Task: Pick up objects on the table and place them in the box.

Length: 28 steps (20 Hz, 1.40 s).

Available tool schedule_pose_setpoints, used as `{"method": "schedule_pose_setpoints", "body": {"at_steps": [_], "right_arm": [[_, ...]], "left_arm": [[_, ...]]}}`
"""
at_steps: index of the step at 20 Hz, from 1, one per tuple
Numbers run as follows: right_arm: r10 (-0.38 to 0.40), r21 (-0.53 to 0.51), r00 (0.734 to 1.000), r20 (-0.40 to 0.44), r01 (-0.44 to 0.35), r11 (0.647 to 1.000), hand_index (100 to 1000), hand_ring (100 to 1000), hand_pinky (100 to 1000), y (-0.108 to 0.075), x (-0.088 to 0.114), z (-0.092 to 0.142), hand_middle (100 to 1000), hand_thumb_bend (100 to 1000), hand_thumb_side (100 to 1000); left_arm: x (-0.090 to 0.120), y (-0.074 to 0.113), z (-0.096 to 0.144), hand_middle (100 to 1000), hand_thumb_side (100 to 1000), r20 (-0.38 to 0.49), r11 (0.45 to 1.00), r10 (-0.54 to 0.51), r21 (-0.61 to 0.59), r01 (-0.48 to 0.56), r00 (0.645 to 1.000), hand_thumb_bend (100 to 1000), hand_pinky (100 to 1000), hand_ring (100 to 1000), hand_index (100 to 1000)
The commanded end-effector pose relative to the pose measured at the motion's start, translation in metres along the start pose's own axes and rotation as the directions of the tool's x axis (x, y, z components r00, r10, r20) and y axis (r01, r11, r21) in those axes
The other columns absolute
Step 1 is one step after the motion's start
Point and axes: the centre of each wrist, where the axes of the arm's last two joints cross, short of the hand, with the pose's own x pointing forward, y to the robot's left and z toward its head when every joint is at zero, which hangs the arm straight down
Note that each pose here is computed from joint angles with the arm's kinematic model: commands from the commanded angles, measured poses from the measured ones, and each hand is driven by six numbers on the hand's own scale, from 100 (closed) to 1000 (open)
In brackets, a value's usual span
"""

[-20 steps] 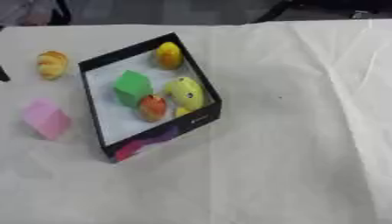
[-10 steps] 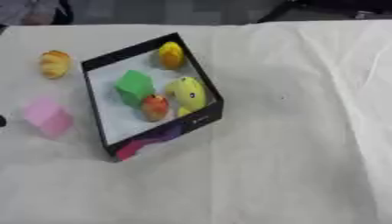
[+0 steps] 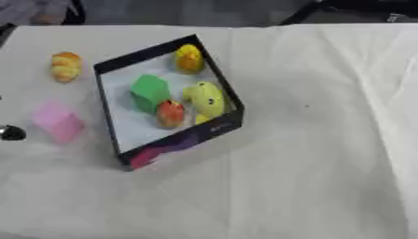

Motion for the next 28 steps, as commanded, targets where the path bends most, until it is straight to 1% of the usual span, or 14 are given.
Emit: {"method": "schedule_pose_setpoints", "body": {"at_steps": [1,3,5,6,12,15,20,28], "right_arm": [[0.021,-0.013,1.000,0.022,-0.020,1.000,815,722,915,-0.009,0.009,-0.004,681,100,576],[0.019,-0.015,1.000,0.017,-0.019,1.000,814,722,915,-0.010,0.008,-0.004,681,100,578],[0.018,-0.016,1.000,0.013,-0.018,1.000,814,721,916,-0.010,0.007,-0.004,680,100,579],[0.017,-0.016,1.000,0.012,-0.017,1.000,814,721,916,-0.010,0.006,-0.003,680,100,579],[0.014,-0.018,1.000,0.004,-0.014,1.000,812,719,911,-0.009,0.005,-0.003,678,100,581],[0.012,-0.018,1.000,0.003,-0.012,1.000,812,717,911,-0.009,0.005,-0.003,677,100,582],[0.008,-0.013,1.000,0.002,-0.008,1.000,814,719,915,-0.009,0.004,-0.003,679,100,584],[0.003,-0.006,1.000,0.003,-0.003,1.000,814,720,919,-0.008,0.004,-0.002,680,100,586]], "left_arm": [[-0.007,0.005,0.000,722,705,-0.043,1.000,-0.002,-0.013,0.001,0.999,847,852,823,792],[-0.007,0.003,-0.002,738,717,-0.041,0.999,0.019,-0.037,-0.021,0.999,838,857,835,807],[-0.006,0.003,-0.003,744,747,-0.030,0.997,0.046,-0.055,-0.048,0.998,827,860,839,814],[-0.004,0.004,-0.002,747,768,-0.023,0.996,0.057,-0.061,-0.059,0.998,838,866,843,818],[0.015,0.013,0.005,755,792,0.054,0.995,0.082,-0.059,-0.078,0.995,830,878,850,826],[0.024,0.015,0.006,766,813,0.074,0.995,0.085,-0.061,-0.081,0.994,852,883,858,836],[0.033,0.017,0.002,785,798,0.080,0.996,0.070,-0.058,-0.066,0.994,865,894,876,850],[0.040,0.017,-0.015,798,776,0.060,0.999,0.037,-0.041,-0.035,0.998,879,900,889,858]]}}
